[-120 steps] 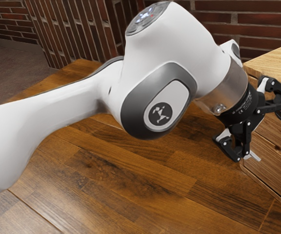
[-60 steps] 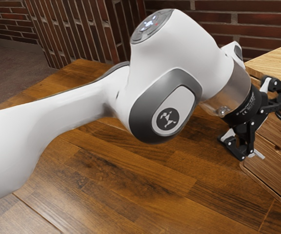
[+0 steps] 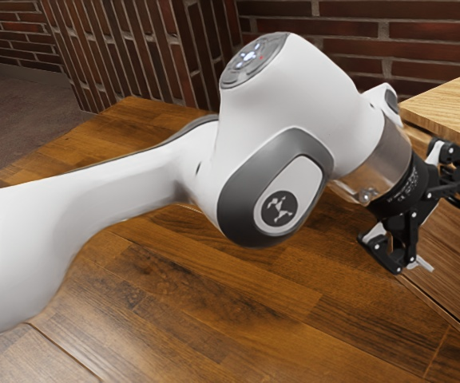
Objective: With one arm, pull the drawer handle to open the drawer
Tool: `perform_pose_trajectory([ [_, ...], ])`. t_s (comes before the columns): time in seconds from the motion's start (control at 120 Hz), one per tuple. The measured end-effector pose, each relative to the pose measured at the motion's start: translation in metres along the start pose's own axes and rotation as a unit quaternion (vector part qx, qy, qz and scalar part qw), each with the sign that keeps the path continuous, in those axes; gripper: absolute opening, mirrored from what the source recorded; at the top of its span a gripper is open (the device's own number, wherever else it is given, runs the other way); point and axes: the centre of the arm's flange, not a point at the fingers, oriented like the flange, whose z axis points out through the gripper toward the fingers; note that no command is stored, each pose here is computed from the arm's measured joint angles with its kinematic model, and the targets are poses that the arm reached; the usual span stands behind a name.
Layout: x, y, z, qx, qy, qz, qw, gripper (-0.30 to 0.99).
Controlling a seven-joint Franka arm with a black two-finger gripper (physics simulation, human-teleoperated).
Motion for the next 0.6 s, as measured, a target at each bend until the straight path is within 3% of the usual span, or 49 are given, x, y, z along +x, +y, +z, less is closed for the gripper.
perform_pose_trajectory([
  [0.6, 0.013, -0.036, -0.024, 0.017, -0.01, -0.011, 1.0, 0.69],
])
